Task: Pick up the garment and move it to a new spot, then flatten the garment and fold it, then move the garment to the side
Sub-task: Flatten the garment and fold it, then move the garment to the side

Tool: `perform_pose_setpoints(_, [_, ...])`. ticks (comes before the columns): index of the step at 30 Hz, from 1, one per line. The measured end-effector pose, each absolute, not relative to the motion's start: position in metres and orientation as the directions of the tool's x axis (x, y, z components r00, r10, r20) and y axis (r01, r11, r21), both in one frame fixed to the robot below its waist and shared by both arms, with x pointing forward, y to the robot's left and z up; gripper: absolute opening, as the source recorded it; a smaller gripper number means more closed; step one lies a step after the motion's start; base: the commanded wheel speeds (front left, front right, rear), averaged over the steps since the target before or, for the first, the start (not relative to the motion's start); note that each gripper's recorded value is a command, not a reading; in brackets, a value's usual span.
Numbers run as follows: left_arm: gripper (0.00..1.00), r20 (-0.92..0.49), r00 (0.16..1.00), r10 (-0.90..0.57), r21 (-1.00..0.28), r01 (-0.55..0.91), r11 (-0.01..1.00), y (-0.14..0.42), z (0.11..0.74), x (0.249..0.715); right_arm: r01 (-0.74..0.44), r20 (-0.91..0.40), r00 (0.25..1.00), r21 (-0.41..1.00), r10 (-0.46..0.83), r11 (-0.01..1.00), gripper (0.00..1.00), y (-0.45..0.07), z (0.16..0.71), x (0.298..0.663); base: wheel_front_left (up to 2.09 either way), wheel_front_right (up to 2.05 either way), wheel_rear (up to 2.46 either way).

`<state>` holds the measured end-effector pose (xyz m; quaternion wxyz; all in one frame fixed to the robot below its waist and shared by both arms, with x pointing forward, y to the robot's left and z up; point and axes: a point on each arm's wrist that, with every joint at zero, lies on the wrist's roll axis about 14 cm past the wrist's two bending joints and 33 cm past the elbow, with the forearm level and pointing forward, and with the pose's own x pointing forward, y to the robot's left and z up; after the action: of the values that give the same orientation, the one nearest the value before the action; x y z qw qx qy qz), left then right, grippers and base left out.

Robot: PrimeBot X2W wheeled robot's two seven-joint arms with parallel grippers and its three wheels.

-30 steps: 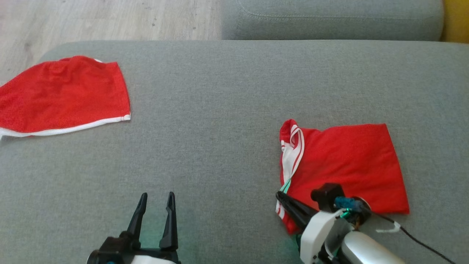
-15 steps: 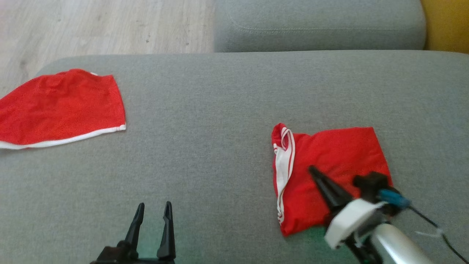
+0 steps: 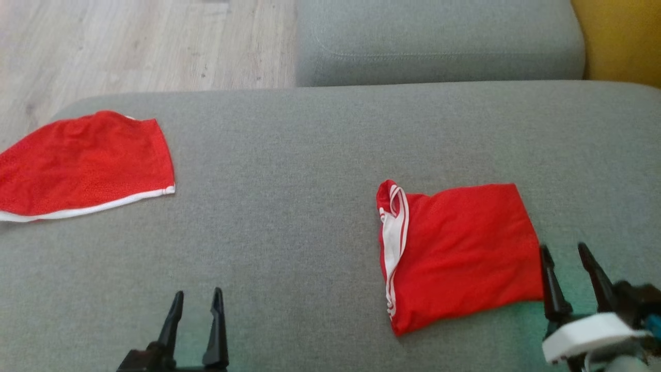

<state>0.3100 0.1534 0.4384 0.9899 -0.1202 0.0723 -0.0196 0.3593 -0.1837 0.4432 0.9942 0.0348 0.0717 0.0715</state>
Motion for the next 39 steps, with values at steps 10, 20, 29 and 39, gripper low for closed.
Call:
perform_pose_setpoints(10, [1.00, -0.142, 0.988, -0.062, -0.229, 0.029, 0.973, 0.156, 0.437, 0.309, -0.109, -0.165, 0.979, 0.082, 0.122, 0.991, 1.00, -0.182, 0.432, 0.339, 0.00, 0.00, 0.00])
perform_pose_setpoints(20, [1.00, -0.138, 0.990, -0.036, -0.221, 0.005, 0.975, 0.165, 0.437, 0.306, -0.117, -0.151, 0.980, 0.091, 0.130, 0.989, 1.00, -0.176, 0.436, 0.342, 0.00, 0.00, 0.00])
perform_pose_setpoints(29, [1.00, -0.142, 0.989, -0.030, -0.221, -0.002, 0.975, 0.167, 0.436, 0.307, -0.080, -0.171, 0.979, 0.183, 0.112, 0.980, 1.00, -0.178, 0.430, 0.343, 0.00, 0.00, 0.00])
perform_pose_setpoints(39, [1.00, -0.164, 0.985, -0.045, -0.222, 0.008, 0.975, 0.162, 0.431, 0.323, -0.094, -0.364, 0.912, 0.265, 0.190, 0.960, 1.00, -0.191, 0.447, 0.416, 0.00, 0.00, 0.00])
